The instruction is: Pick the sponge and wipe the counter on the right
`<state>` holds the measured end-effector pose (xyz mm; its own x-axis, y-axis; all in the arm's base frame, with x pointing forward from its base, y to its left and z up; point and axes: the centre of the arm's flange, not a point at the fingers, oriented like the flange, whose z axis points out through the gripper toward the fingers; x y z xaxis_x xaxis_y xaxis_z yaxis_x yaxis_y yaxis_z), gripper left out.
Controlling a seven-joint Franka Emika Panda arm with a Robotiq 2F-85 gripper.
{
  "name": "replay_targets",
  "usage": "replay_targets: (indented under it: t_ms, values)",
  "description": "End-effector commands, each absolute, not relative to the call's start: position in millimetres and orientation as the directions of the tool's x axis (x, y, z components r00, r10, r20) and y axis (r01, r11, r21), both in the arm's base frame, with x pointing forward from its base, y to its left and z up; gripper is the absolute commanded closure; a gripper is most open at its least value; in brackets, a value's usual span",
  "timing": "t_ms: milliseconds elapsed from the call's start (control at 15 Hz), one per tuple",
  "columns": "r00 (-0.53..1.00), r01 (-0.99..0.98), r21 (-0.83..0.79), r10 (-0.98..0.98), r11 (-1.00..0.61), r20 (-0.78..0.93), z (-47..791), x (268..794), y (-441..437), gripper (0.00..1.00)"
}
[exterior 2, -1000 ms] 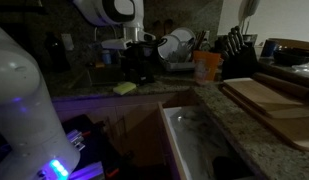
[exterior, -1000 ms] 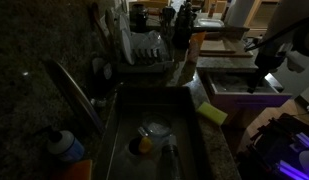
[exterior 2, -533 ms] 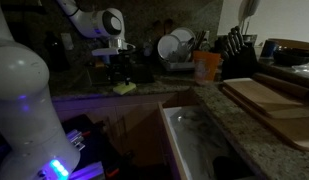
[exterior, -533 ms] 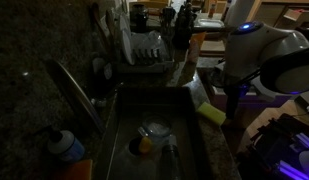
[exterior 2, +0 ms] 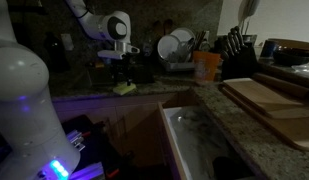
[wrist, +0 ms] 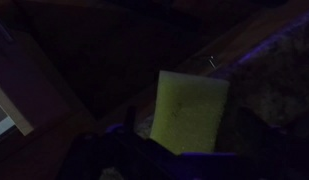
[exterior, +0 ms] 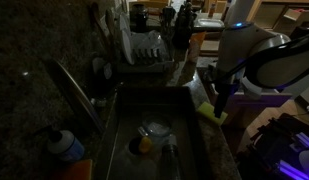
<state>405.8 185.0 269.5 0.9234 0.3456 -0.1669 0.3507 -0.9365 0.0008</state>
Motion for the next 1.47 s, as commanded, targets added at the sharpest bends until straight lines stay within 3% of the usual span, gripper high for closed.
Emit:
replay_targets:
  t_ms: [0, 400, 600, 667, 933, 1067, 1400]
  values:
    - [0.956, 0.285, -0.135, 0.291, -0.949, -0.032, 274, 404, 174, 0.00]
    - [0.969, 0.238, -0.151, 0.244, -0.959, -0.021, 272, 415, 177, 0.00]
    - [0.946, 0.245, -0.075, 0.255, -0.967, -0.200, 233, 415, 179, 0.00]
    - [0.958, 0.251, -0.098, 0.262, -0.963, -0.118, 256, 406, 177, 0.00]
    - [0.949, 0.245, -0.080, 0.256, -0.966, -0.183, 233, 404, 177, 0.00]
    - [0.954, 0.234, -0.084, 0.245, -0.969, -0.170, 232, 406, 176, 0.26]
    - [0.960, 0.232, -0.069, 0.240, -0.970, -0.147, 234, 409, 171, 0.60]
